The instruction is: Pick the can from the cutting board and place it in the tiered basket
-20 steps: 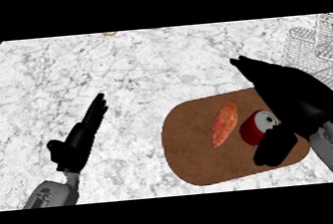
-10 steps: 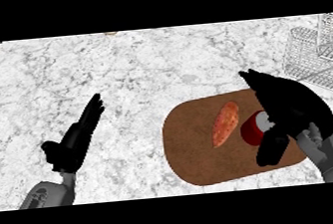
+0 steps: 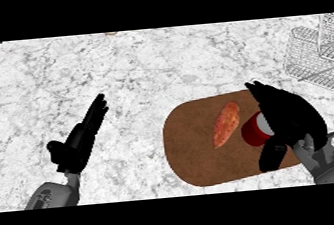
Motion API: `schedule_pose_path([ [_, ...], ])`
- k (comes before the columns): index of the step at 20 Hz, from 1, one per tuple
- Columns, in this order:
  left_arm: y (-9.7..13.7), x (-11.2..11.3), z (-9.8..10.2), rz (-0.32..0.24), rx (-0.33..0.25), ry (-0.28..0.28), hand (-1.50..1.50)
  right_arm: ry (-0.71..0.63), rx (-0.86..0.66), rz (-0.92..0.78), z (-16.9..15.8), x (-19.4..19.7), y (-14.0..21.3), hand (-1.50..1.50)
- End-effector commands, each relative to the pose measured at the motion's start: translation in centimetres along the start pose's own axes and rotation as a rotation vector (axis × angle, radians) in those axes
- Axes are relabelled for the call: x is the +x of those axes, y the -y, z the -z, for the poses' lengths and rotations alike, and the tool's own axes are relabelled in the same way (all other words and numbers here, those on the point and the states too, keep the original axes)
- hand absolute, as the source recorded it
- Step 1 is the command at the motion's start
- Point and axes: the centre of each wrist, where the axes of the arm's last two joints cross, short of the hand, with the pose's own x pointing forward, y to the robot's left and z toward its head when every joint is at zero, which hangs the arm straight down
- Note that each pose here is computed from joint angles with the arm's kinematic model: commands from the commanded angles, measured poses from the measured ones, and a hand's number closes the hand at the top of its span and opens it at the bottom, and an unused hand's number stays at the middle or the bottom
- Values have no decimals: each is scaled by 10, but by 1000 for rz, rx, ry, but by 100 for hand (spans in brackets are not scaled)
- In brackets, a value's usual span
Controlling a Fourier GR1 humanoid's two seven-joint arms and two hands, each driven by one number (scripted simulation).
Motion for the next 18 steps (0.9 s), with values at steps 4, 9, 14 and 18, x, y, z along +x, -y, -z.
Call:
schedule_pose_path([
  [4,-1,-2,5,-6,-5,-4,0,-173,35,0,18,-19,-2,-150],
  [9,2,-5,-3,1,0,2,0,-171,42,5,19,-14,-18,-150],
  [14,-13,2,-7,11,-16,10,0,-173,26,23,22,-9,-38,-150],
  [18,-11,7,2,15,-5,2,0,-108,39,70,25,-10,-33,150],
])
